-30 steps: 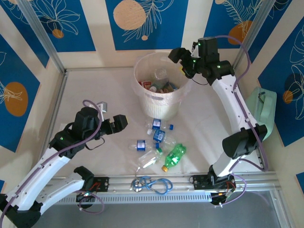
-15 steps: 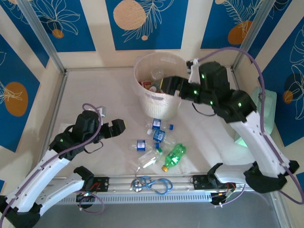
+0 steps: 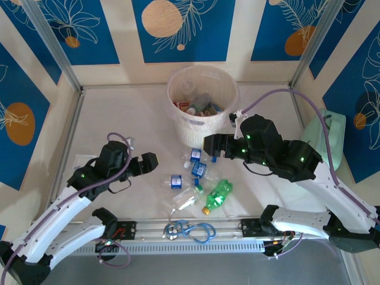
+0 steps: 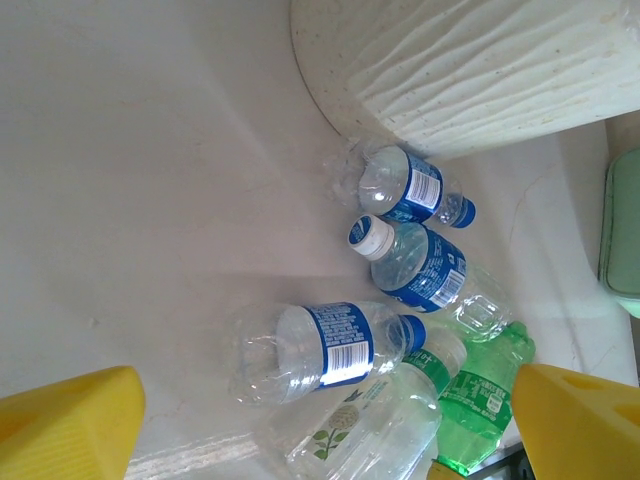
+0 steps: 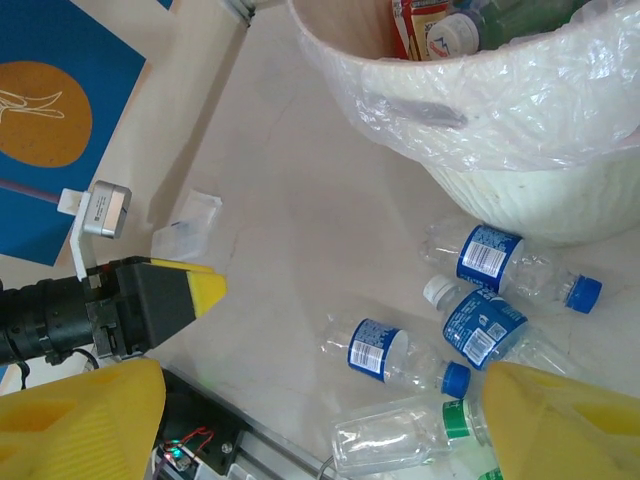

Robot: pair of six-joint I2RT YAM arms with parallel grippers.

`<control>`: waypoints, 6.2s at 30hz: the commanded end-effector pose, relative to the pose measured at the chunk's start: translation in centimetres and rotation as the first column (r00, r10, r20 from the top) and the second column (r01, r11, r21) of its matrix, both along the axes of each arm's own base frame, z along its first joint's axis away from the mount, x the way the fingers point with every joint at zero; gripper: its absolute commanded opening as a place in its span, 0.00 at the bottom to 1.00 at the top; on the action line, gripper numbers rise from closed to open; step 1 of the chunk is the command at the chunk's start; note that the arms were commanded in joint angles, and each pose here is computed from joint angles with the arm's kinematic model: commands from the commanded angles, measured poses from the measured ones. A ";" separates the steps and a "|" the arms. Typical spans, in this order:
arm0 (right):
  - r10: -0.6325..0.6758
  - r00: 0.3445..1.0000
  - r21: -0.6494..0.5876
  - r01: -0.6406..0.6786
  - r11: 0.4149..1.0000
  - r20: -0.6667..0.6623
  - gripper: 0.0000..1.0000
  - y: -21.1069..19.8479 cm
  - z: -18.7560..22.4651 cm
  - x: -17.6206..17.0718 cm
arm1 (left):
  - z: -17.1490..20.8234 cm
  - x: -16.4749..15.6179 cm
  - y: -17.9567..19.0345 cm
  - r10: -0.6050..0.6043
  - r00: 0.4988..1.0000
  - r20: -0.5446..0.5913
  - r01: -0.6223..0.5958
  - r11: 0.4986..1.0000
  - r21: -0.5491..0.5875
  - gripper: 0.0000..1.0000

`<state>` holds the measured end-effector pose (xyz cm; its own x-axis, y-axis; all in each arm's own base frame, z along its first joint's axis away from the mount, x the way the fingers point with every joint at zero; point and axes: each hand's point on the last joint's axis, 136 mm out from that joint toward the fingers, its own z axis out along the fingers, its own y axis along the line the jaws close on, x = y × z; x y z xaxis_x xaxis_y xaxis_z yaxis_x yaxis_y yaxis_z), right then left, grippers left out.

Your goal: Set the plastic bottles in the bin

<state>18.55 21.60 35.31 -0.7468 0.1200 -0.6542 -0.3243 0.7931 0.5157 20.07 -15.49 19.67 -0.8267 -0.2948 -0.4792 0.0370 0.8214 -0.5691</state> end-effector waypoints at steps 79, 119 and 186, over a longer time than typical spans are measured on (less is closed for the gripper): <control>-0.547 0.471 -0.463 0.292 0.837 -0.692 0.78 -5.2 -29.9 -5.2 | -1.3 0.6 -4.3 -0.140 0.989 -0.036 0.141 0.990 0.007 0.83; -0.366 0.832 -0.020 0.394 0.919 -0.417 0.47 -5.9 -14.6 -1.3 | 4.6 1.9 -6.1 -0.185 0.977 0.105 0.200 0.965 -0.167 0.89; -0.231 0.967 0.472 0.255 0.844 -0.109 0.88 -2.3 3.7 6.4 | 18.5 -1.8 -13.7 -0.416 0.706 0.573 0.698 0.541 -0.468 0.17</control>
<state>25.61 22.30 38.90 -0.7430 0.5502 -0.3811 -0.1339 0.4356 0.8901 18.78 -29.78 35.35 -0.8034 -0.1387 -0.5790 0.5828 0.0162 -0.8125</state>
